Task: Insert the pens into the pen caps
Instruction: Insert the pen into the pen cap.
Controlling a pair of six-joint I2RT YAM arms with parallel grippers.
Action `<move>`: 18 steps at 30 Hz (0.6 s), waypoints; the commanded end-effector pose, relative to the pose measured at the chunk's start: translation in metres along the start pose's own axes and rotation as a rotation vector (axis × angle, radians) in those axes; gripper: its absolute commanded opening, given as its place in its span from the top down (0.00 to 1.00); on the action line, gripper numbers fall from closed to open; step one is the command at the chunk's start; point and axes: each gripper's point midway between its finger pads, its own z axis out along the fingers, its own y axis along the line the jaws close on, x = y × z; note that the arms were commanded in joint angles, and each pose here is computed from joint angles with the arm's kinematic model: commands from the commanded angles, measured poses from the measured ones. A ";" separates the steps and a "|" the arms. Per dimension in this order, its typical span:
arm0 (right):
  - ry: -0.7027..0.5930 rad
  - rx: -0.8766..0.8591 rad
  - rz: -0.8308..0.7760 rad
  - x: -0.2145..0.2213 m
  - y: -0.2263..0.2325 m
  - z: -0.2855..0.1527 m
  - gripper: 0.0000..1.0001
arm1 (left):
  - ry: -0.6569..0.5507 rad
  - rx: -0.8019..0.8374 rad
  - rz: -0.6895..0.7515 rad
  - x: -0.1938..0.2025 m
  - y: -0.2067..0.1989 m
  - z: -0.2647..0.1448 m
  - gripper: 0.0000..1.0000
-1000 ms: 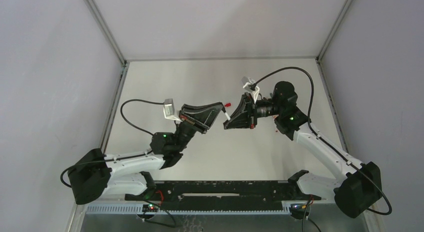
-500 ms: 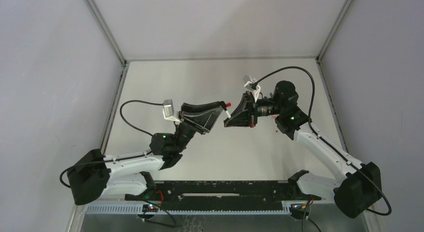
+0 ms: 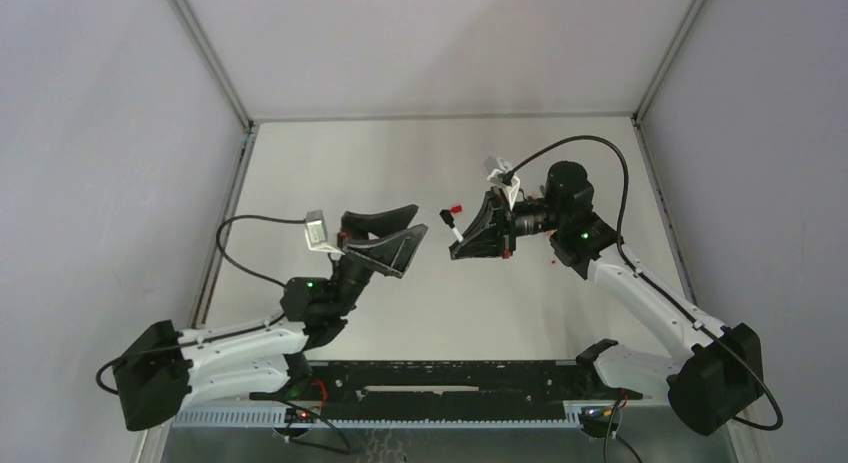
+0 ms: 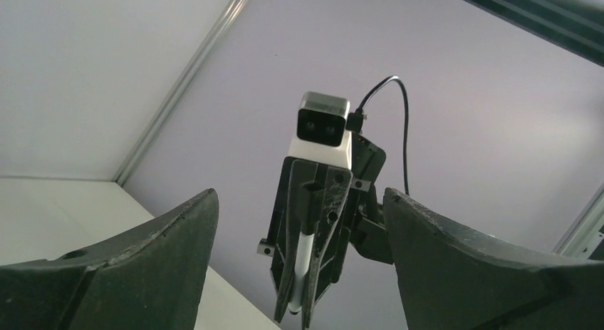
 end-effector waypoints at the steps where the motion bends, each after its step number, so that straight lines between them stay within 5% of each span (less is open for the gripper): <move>1: 0.006 -0.002 -0.068 0.000 0.000 -0.002 1.00 | 0.035 -0.046 0.067 -0.005 0.002 -0.003 0.10; 10: 0.011 0.029 -0.058 0.004 -0.009 -0.001 1.00 | 0.234 -0.270 0.076 0.011 0.019 0.014 0.13; 18: 0.012 0.046 -0.056 0.004 -0.012 -0.001 1.00 | 0.273 -0.293 0.075 0.013 0.013 0.029 0.22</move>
